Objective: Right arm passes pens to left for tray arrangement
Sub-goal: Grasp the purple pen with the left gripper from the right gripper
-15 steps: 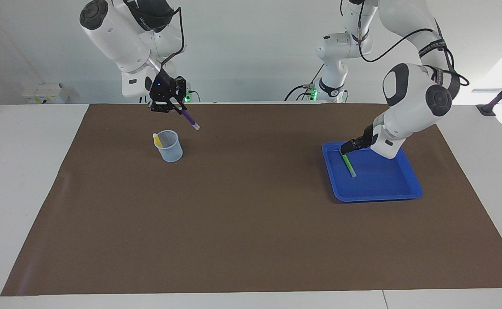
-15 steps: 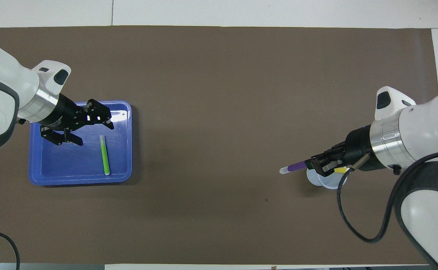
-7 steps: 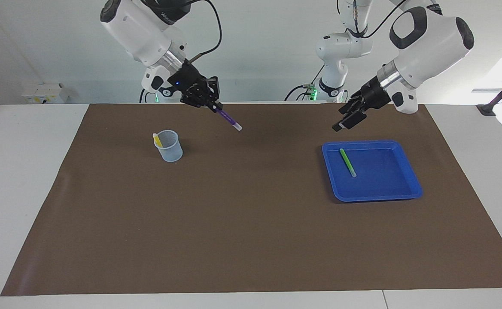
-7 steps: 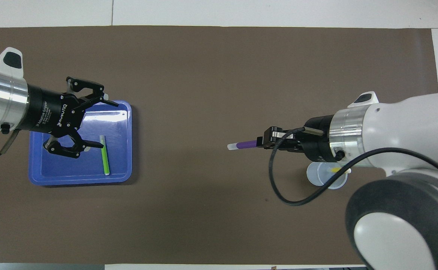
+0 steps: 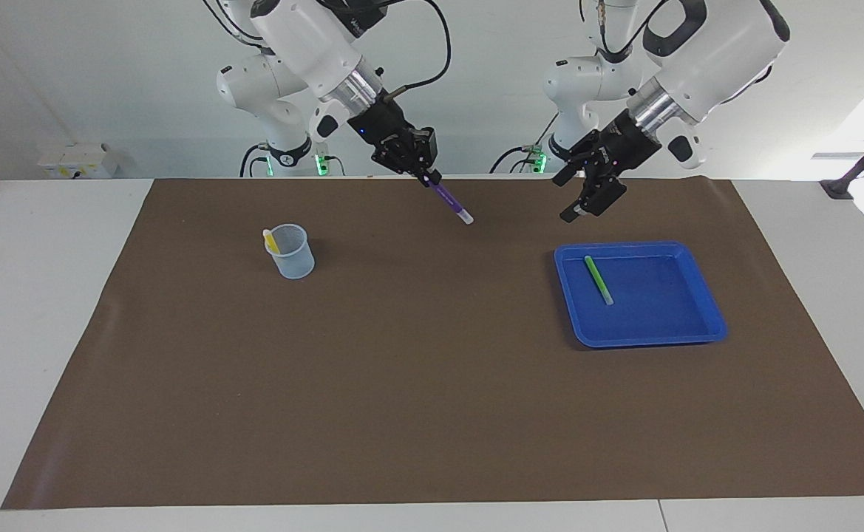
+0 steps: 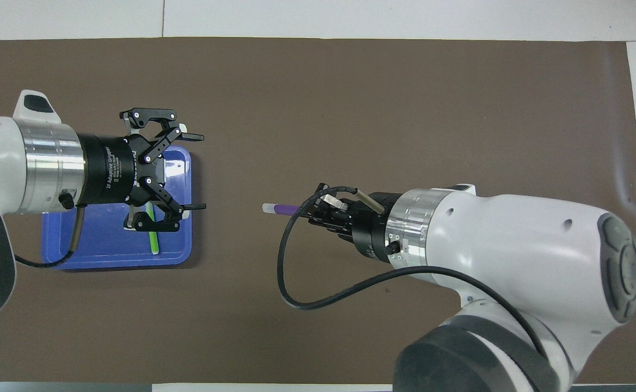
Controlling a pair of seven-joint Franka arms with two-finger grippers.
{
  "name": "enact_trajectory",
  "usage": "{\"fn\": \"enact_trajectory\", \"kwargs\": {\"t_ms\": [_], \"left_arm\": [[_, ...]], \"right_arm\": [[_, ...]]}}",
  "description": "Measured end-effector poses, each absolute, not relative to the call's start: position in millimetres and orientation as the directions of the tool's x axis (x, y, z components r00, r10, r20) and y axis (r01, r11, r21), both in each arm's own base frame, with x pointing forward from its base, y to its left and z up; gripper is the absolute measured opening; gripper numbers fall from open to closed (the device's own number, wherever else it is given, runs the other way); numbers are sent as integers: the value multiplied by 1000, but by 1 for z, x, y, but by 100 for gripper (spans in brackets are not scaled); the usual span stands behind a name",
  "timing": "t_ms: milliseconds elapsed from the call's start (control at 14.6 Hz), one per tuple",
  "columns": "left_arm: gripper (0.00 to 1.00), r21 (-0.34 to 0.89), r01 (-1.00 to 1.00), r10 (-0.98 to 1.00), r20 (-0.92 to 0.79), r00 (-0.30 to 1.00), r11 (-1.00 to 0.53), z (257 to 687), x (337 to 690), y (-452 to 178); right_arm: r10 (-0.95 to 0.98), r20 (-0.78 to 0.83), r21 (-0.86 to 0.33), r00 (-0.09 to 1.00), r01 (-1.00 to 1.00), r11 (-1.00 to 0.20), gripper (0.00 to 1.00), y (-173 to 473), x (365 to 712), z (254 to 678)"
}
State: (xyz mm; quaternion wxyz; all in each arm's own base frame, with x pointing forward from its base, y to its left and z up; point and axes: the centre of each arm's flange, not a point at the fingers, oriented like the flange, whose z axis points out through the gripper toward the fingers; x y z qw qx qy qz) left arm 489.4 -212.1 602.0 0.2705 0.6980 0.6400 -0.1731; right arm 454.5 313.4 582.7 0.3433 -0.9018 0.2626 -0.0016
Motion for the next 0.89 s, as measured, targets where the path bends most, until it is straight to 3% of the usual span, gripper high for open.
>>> {"fn": "enact_trajectory", "kwargs": {"t_ms": [412, 892], "left_arm": [[100, 152, 984, 746, -665, 35, 89, 558, 440, -225], [100, 72, 990, 715, -698, -37, 122, 529, 431, -225]], "right_arm": [[-464, -210, -607, 861, -487, -628, 17, 339, 434, 577], [-450, -217, -590, 866, -484, -646, 17, 345, 420, 566]]}}
